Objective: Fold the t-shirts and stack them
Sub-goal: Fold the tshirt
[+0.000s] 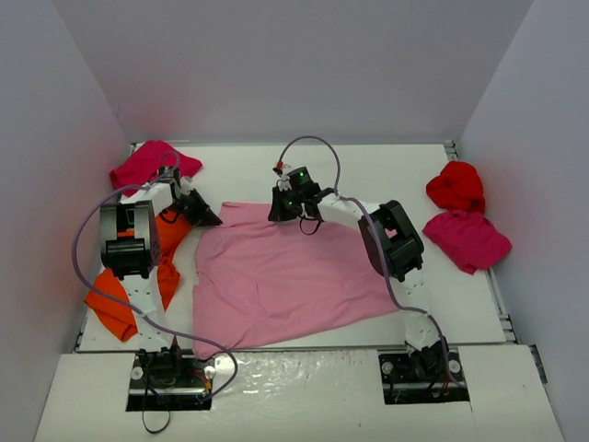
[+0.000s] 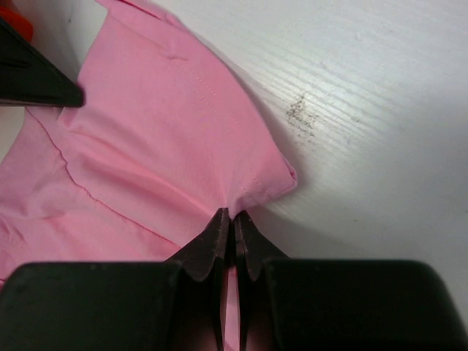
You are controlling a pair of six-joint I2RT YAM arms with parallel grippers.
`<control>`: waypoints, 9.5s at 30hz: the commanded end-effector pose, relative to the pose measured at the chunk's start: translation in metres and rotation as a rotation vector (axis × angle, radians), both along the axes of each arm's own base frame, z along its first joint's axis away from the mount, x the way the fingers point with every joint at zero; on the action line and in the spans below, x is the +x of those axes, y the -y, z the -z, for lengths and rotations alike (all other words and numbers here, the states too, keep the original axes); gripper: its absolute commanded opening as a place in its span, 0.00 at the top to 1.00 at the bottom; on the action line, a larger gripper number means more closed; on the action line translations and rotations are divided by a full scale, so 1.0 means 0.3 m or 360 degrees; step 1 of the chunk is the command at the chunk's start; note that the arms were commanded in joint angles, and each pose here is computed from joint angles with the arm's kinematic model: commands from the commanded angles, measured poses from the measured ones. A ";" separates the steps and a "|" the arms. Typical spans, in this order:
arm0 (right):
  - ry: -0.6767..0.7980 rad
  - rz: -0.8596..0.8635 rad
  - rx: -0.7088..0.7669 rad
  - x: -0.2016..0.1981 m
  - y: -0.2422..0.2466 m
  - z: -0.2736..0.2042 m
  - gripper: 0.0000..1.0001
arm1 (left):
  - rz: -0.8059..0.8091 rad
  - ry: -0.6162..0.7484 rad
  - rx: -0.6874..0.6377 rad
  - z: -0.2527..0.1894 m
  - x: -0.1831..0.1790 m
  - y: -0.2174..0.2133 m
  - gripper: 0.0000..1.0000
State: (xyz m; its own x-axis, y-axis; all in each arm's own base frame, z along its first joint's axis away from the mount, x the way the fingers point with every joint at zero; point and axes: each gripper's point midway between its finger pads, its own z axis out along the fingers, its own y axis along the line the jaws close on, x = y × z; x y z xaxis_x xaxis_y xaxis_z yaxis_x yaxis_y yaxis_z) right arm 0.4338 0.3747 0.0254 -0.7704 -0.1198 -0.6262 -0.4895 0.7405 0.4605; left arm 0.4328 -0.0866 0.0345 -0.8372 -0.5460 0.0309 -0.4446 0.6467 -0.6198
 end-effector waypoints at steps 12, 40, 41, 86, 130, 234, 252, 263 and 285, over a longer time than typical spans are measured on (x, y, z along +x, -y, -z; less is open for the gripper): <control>0.0272 0.0044 0.0046 0.080 -0.004 -0.210 1.00 | -0.0167 0.0537 0.0177 -0.294 0.081 -0.060 1.00; 0.0401 0.0027 0.0088 -0.115 0.056 -0.456 1.00 | -0.0121 0.0742 0.0282 -0.514 -0.190 -0.049 1.00; 0.0404 0.0030 0.0082 -0.123 0.062 -0.457 1.00 | -0.0117 0.0741 0.0288 -0.516 -0.202 -0.050 1.00; 0.0237 0.0019 -0.0082 -0.471 0.135 -0.272 1.00 | -0.0116 0.0426 0.0363 -0.346 -0.610 -0.052 1.00; 0.0185 0.0021 -0.0163 -0.577 0.118 -0.185 0.37 | -0.0063 0.0169 0.0406 -0.202 -0.696 -0.057 0.46; 0.0343 -0.0335 -0.0401 -0.857 -0.102 -0.089 0.57 | 0.0147 0.0233 0.0553 -0.248 -0.670 0.099 0.47; 0.0313 -0.0260 -0.0398 -0.762 -0.032 -0.089 0.90 | 0.0153 0.0223 0.0556 -0.245 -0.666 0.102 0.48; 0.0300 -0.0293 -0.0322 -0.779 -0.055 -0.143 1.00 | 0.0151 0.0219 0.0547 -0.233 -0.653 0.108 0.48; 0.0171 -0.0406 -0.0212 -1.001 -0.006 -0.178 1.00 | 0.0235 0.0256 0.0570 -0.225 -0.593 0.191 0.49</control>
State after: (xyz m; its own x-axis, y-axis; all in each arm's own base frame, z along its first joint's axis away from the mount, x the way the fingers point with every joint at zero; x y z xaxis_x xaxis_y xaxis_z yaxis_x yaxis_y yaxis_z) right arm 0.1428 0.3716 0.0619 -0.6360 -0.4252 -0.6440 -0.7053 0.6589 0.2615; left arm 0.2327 -0.1351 0.0796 -0.9096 -0.3641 -0.2000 -0.2772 0.8906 -0.3605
